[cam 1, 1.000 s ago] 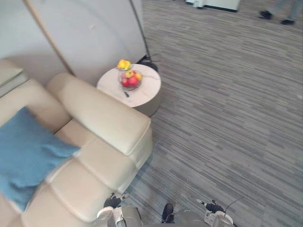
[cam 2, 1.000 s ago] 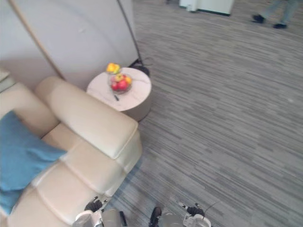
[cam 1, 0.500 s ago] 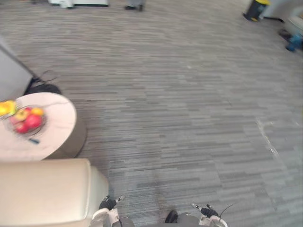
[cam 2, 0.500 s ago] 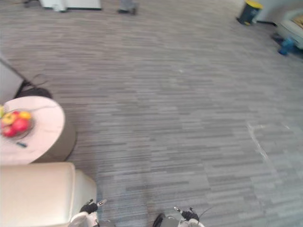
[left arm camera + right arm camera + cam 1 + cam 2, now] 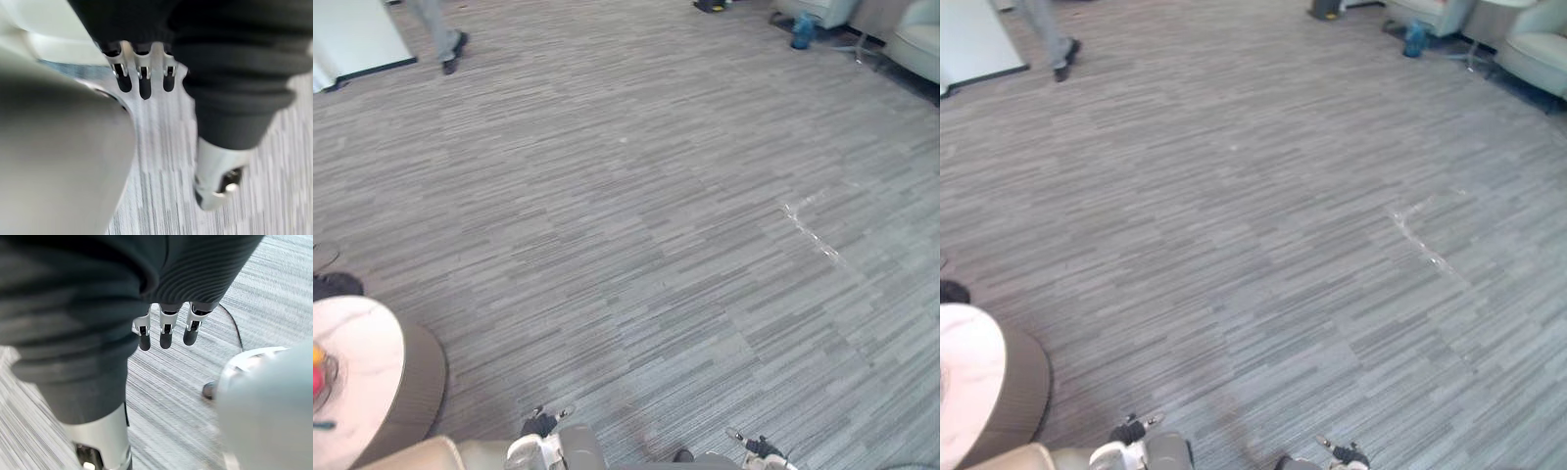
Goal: Pick up cushions and gather them together orderly.
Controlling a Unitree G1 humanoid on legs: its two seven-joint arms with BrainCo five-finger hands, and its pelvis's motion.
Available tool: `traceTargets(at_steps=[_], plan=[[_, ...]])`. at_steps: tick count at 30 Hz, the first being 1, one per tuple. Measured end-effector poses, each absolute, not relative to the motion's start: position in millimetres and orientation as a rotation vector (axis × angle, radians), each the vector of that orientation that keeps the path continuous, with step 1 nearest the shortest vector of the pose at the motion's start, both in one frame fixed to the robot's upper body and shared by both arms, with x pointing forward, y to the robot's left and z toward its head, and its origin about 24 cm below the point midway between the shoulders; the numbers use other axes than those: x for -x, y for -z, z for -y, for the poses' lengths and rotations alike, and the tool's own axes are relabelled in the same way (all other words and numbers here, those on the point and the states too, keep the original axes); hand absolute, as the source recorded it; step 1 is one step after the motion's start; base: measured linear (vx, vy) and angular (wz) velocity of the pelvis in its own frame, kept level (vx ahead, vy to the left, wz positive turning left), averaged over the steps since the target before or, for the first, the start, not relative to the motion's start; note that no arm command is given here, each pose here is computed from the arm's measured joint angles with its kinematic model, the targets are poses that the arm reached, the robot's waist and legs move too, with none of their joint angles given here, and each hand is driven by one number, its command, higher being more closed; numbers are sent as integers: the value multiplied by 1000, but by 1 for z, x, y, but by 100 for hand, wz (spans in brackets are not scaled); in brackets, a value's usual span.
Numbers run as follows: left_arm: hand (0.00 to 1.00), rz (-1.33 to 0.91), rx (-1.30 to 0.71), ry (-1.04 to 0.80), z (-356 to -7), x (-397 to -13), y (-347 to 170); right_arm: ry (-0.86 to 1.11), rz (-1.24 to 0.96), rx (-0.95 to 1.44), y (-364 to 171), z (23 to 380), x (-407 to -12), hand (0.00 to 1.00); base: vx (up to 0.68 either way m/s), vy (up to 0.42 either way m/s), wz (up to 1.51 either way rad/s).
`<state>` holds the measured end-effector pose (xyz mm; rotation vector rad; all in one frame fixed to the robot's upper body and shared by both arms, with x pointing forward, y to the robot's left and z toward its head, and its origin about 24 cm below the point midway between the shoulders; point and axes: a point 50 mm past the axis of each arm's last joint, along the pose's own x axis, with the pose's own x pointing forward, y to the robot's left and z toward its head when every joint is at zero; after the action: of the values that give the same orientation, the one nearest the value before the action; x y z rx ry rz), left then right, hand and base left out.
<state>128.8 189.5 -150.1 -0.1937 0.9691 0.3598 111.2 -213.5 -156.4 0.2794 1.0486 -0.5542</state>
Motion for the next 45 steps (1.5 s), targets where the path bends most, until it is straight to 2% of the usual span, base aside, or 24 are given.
traceTargets(at_steps=[8,10,11,14,15,18,22,26,31,38,40,41,45], plan=[[0,-992,159,-382,-197,-125,151,512,-1050,-319,159,189,-112,0,472,213,-95],[0,-1000,148,-351,-192,-126,152,513,-1030,-314,156,192,-116,0,725,21,-76],[0,-1034,85,-268,-184,-125,155,485,-993,-307,152,195,-135,0,1196,-147,-108],[0,-1041,71,-261,-185,-123,155,515,-1022,-246,152,219,-127,0,843,-123,-90],[0,-1048,96,-263,-178,-121,157,606,-1070,-285,158,229,-99,0,626,-97,-73],[0,-1041,73,-236,-178,-121,156,608,-1079,-289,159,227,-97,0,454,16,-43],[0,-971,97,-289,-187,-135,148,609,-1053,-317,156,225,-113,0,267,143,3],[0,-996,87,-302,-191,-128,151,589,-1036,-325,155,219,-123,0,311,182,-61],[0,-1019,53,-261,-189,-125,153,578,-1051,-331,157,215,-116,0,464,157,-31],[0,-1049,-11,-208,-189,-125,154,556,-1040,-298,154,221,-121,0,488,-60,-17],[0,-1059,-28,-197,-190,-122,155,586,-1080,-289,159,226,-101,0,556,-106,-4],[0,-1071,2,-169,-176,-122,158,603,-1072,-265,156,237,-103,0,404,-60,-11],[0,-1066,23,-181,-174,-125,157,600,-1051,-277,154,237,-110,0,492,-111,-9]])
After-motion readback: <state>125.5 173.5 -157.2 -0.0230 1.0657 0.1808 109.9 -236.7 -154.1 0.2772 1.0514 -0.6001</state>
